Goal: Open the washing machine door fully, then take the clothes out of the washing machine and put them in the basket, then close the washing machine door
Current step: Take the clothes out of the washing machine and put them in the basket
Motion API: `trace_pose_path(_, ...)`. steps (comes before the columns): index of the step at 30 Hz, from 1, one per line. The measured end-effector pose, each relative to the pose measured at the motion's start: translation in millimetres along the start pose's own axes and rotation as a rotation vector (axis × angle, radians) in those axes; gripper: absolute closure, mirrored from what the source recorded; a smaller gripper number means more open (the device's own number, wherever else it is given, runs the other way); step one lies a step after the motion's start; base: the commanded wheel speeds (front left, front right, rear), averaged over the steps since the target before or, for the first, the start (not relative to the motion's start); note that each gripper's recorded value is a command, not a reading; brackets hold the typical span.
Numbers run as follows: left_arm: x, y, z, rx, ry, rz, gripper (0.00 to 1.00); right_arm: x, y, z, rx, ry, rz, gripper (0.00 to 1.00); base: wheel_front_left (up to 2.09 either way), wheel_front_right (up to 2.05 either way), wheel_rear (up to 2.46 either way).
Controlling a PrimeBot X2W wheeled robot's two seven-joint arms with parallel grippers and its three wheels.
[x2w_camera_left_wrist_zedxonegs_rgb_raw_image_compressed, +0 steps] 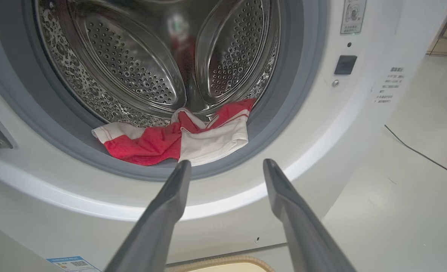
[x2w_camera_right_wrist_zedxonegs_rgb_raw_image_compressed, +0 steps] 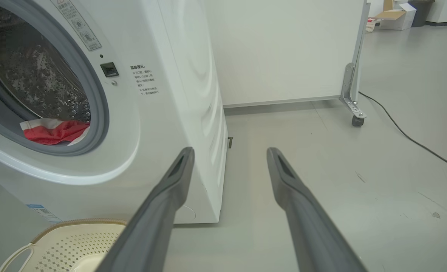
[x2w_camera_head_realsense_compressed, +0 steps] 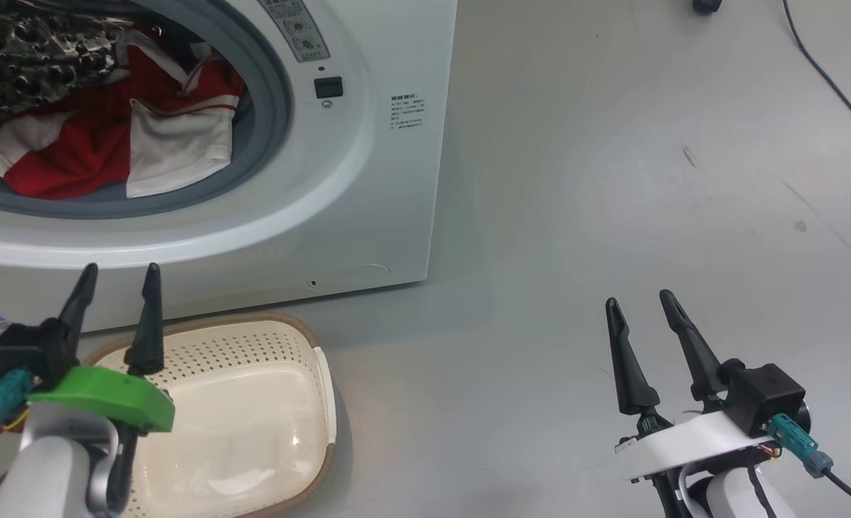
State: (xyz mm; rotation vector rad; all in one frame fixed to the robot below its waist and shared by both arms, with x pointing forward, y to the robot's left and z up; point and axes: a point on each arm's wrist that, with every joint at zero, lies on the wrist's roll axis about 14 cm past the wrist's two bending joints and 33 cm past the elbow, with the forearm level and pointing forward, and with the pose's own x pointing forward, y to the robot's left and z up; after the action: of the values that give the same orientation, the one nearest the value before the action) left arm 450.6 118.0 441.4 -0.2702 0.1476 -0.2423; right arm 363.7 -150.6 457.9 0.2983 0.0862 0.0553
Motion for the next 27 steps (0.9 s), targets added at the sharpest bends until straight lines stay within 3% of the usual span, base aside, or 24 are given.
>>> trace_pose_path(5,29.6,13.0,1.1,0.046,0.051,0.011,0.0,4.8,-3.6,-6.3,0.008,0.017,-0.019,0.0,0.0,0.0,0.0)
trace_pose_path(17,119.4,23.5,-13.7,-0.093,0.221,0.06,0.0,14.9,-23.6,-21.4,-0.004,0.065,-0.079,0.0,0.0,0.0,0.0)
trace_pose_path(27,175.0,18.6,-33.3,-0.055,0.356,0.052,0.0,14.4,-40.5,-30.5,-0.02,0.098,-0.138,0.0,0.0,0.0,0.0)
